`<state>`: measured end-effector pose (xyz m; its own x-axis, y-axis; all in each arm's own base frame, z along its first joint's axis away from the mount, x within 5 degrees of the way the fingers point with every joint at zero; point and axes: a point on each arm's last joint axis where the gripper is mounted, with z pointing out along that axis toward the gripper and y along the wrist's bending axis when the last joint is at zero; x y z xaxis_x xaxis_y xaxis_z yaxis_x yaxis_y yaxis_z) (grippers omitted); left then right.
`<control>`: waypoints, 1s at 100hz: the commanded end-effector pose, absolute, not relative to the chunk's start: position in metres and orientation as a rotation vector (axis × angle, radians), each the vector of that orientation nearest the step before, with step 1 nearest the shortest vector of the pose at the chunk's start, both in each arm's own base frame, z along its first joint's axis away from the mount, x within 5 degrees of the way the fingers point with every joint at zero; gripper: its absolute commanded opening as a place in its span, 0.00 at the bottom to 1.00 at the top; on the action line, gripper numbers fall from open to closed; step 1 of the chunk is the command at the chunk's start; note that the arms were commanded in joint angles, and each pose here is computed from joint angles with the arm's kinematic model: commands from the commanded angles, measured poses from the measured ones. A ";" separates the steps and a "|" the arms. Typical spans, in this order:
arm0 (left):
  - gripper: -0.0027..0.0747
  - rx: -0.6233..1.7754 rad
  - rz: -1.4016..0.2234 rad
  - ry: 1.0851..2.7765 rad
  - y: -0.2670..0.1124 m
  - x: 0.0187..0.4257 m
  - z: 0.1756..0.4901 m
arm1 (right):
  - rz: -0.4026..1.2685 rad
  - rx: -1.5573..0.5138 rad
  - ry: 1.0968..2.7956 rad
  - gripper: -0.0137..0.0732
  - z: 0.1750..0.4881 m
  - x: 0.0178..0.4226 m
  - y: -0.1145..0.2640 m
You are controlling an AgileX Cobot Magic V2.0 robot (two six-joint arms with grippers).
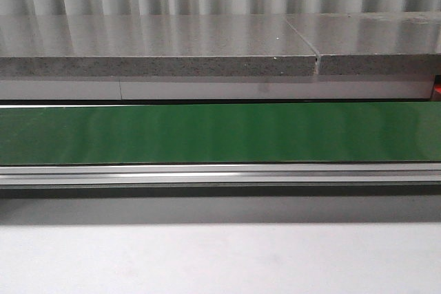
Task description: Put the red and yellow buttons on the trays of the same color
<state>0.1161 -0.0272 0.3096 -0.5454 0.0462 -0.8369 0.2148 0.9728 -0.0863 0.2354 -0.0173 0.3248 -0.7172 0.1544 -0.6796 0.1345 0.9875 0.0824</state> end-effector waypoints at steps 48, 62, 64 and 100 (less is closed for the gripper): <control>0.01 0.168 -0.241 2.051 -0.029 0.118 0.323 | 0.128 -0.114 2.168 0.08 0.336 0.204 0.032; 0.01 0.168 -0.241 2.051 -0.029 0.118 0.323 | 0.130 -0.112 2.139 0.08 0.330 0.187 0.029; 0.01 0.168 -0.241 2.051 -0.029 0.118 0.323 | 0.130 -0.112 2.136 0.08 0.328 0.185 0.029; 0.01 0.168 -0.241 2.051 -0.029 0.118 0.323 | 0.141 -0.103 1.967 0.08 0.313 0.122 0.019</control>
<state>0.1161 -0.0272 0.3096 -0.5454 0.0462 -0.8369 0.2148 0.9728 -0.0863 0.1324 0.0218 0.2986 -0.5267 -0.0096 -0.8500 -0.1293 0.9892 0.0689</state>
